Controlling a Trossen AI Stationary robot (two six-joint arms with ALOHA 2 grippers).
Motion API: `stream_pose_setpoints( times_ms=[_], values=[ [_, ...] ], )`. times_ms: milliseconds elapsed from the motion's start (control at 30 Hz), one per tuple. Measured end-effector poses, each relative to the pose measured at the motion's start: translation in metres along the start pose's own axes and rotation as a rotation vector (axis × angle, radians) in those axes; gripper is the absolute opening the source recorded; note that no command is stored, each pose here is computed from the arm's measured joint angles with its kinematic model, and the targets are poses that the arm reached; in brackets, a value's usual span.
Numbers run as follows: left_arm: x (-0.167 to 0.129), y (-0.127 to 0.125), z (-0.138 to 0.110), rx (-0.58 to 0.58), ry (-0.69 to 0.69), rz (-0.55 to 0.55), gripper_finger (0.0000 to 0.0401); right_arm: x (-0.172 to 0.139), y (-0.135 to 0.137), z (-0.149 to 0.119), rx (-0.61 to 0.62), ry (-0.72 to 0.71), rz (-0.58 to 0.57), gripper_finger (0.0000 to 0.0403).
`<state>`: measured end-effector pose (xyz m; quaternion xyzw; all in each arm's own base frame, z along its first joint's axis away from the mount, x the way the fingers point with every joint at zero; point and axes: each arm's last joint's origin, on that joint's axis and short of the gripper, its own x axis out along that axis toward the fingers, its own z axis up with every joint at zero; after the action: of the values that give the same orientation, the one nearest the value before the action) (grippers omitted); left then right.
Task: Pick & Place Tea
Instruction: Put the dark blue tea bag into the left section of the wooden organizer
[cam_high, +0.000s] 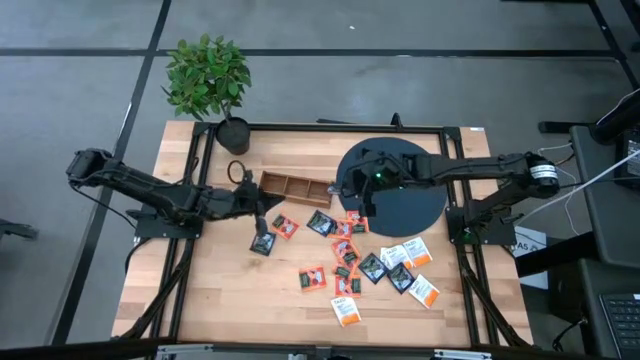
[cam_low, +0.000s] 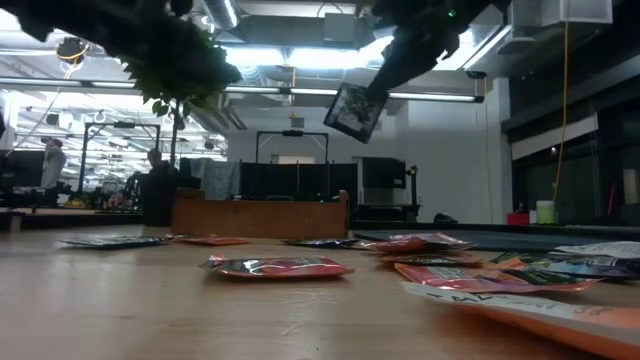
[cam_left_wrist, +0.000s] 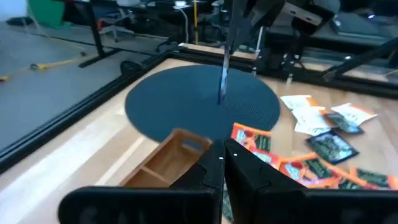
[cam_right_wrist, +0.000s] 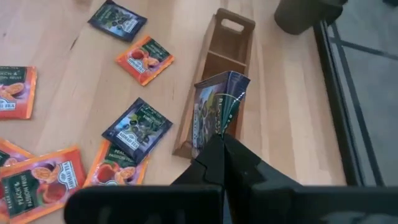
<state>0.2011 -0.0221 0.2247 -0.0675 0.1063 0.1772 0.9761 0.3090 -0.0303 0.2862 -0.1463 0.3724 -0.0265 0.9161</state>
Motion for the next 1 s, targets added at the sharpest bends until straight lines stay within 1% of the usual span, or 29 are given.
stream_pose_setpoints(
  times_ms=[67,200,267,433,667,833,1000],
  values=[
    [0.007,0.004,0.005,-0.010,0.005,0.001,0.0005,0.001,-0.002,0.004,-0.009,0.006,0.001,0.0000],
    [0.023,0.010,0.016,0.066,0.011,0.005,0.0010,0.002,-0.003,0.009,-0.017,0.021,0.006,0.0000],
    [0.030,0.011,0.021,0.082,0.015,-0.006,0.0018,0.002,-0.003,0.009,-0.018,0.025,0.007,0.0000],
    [0.047,0.010,0.029,0.109,0.038,-0.069,0.0063,0.002,-0.003,0.009,-0.027,0.028,0.008,0.0002],
    [0.069,0.006,0.039,0.117,0.056,-0.063,0.0132,0.002,-0.003,0.009,-0.036,0.025,0.008,0.0002],
    [0.083,0.001,0.045,0.123,0.058,-0.061,0.0162,0.002,-0.003,0.009,-0.036,0.022,0.007,0.0002],
    [0.097,-0.004,0.047,0.141,0.072,-0.058,0.0182,0.002,-0.003,0.010,-0.040,0.017,0.005,0.0002]
  ],
)
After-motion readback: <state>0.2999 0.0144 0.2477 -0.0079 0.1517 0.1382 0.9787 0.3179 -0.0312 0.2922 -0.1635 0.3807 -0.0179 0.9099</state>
